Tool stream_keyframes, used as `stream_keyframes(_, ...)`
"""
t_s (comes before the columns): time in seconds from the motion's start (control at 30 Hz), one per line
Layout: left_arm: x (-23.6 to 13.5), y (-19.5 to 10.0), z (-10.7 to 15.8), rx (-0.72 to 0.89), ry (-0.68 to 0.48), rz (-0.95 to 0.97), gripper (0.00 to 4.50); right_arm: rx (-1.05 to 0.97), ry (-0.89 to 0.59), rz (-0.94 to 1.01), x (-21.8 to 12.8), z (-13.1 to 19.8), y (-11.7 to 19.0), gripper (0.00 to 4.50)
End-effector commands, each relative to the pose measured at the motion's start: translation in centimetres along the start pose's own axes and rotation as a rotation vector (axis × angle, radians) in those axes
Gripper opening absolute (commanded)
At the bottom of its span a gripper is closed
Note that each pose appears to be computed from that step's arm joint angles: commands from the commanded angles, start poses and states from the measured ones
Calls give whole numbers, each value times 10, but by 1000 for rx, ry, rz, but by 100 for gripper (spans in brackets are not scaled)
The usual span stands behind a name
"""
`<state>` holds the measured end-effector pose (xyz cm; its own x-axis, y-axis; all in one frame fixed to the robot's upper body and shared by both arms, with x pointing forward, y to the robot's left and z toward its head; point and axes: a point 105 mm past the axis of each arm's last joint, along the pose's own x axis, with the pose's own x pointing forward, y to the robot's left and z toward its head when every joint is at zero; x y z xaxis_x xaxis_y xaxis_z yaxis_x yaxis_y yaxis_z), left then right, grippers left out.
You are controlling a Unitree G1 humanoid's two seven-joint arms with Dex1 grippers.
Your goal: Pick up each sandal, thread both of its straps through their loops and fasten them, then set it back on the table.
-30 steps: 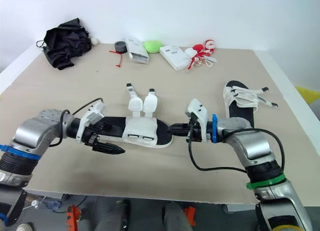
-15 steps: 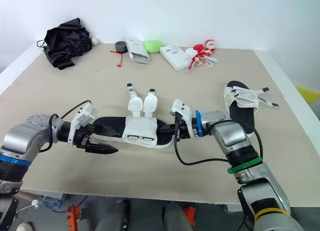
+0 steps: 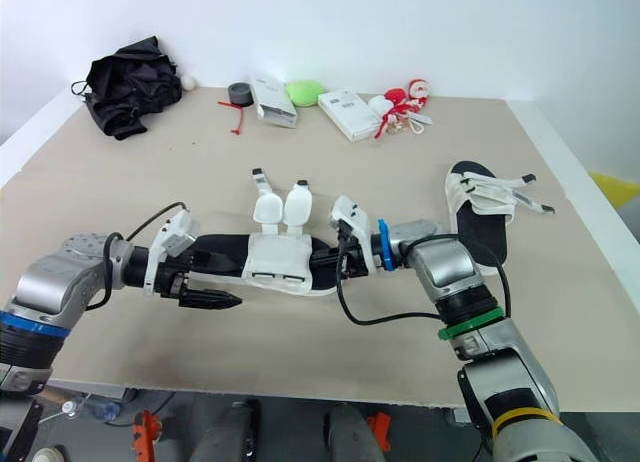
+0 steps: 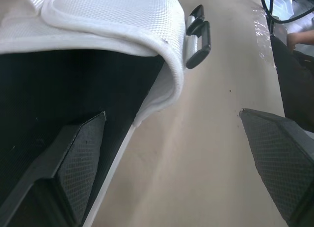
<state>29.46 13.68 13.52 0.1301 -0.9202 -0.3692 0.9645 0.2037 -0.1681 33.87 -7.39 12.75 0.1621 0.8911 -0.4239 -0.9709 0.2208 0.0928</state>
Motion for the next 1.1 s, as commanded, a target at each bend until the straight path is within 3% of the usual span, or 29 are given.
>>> stream_keyframes(0.03,5,-6,0,8,3,-28,450,-60,126,-18,11,-24,0,10)
stream_keyframes(0.2,6,-8,-2,-1,1,-36,450,-140,318,-60,16,-65,-5,10)
stream_keyframes(0.63,-15,6,27,-67,-101,0,450,-153,300,-57,12,-59,-9,10)
stream_keyframes(0.67,-18,9,31,-87,-125,3,450,-154,300,-56,12,-59,-8,10)
stream_keyframes(0.83,-53,51,66,-386,-456,90,450,-159,293,-44,18,-58,-6,10)
stream_keyframes(1.1,-29,84,55,-617,-502,149,450,-181,203,-43,22,-47,0,10)
